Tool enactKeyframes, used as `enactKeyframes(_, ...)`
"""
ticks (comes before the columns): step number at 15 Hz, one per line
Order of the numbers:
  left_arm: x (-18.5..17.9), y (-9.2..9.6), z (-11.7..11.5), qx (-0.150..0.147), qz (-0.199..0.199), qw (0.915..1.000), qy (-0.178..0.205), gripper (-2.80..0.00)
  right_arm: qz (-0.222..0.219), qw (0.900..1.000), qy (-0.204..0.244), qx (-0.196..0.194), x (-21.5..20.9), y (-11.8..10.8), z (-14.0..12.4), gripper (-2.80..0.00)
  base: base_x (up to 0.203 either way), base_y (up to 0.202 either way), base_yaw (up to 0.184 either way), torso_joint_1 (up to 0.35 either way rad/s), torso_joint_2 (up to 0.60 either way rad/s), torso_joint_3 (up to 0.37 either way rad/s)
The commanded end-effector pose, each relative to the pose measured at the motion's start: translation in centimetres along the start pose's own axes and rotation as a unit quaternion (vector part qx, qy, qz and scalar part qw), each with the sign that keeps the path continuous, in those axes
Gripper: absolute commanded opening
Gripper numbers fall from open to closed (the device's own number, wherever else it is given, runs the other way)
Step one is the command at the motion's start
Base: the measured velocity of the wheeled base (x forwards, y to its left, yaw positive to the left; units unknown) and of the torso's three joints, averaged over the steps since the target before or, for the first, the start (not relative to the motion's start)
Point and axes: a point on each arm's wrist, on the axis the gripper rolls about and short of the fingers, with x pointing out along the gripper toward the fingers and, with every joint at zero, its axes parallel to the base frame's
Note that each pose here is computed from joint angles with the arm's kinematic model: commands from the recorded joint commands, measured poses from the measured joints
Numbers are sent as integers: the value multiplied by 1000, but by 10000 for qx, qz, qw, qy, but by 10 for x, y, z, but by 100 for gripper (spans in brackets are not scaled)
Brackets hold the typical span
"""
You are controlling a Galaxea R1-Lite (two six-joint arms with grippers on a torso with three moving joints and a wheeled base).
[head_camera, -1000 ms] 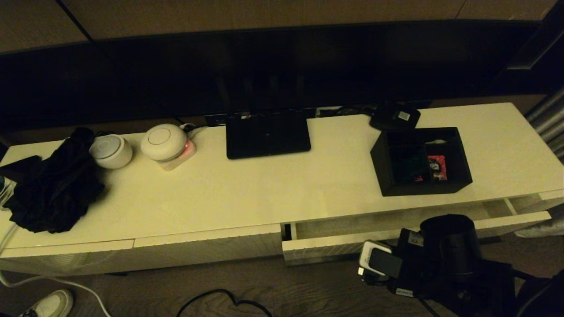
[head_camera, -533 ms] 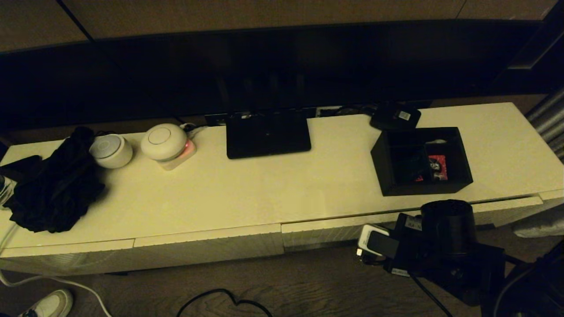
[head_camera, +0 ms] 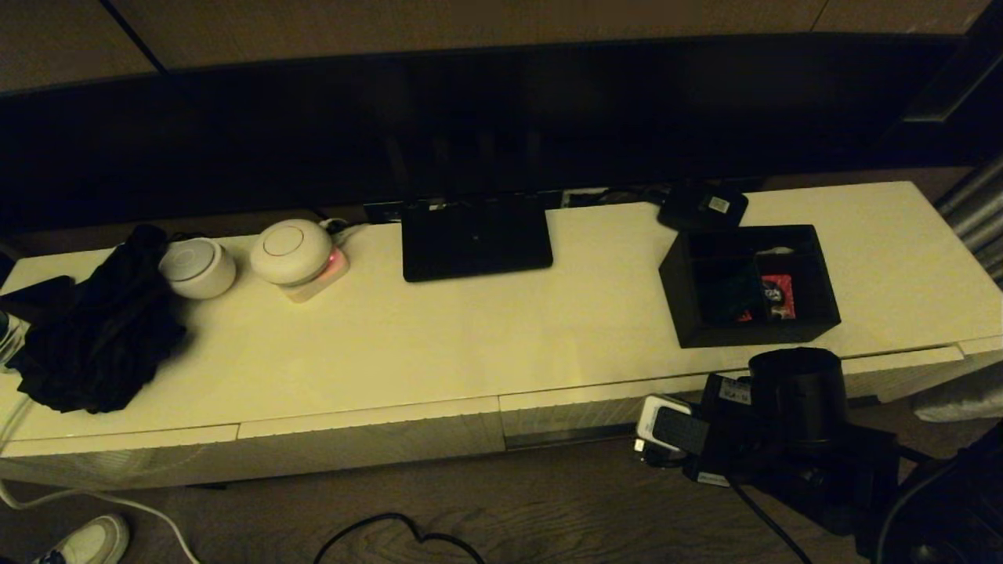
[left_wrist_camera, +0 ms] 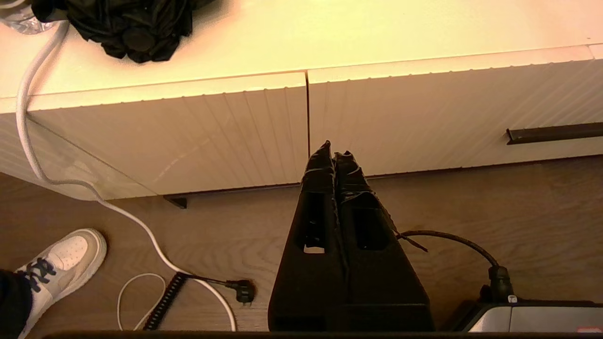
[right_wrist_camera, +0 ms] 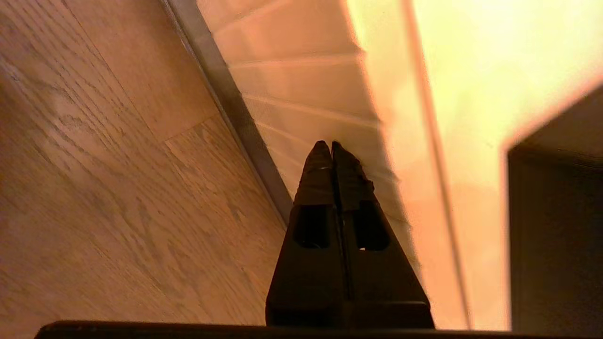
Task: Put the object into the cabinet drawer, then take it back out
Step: Close the drawer
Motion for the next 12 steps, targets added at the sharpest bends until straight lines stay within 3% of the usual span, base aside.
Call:
enactKeyframes(1,0,0,-1,0,5,10000,15,-280,30,10000,24,-39,-22,-6,-2,-280,0,0,0,0,0,0)
enactKeyframes(6,0,0,-1,0,5,10000,15,-280,277,9992,274,-63,-77,-21,-11,-280,0,0,0,0,0,0)
enactKeyframes(9,0,0,-1,0,5,10000,15,-280,64,9983,575,43,-114,-31,-18,-280,0,0,0,0,0,0)
enactKeyframes(12,0,0,-1,0,5,10000,15,-280,7,9914,1186,554,-148,-47,-34,-280,0,0,0,0,0,0)
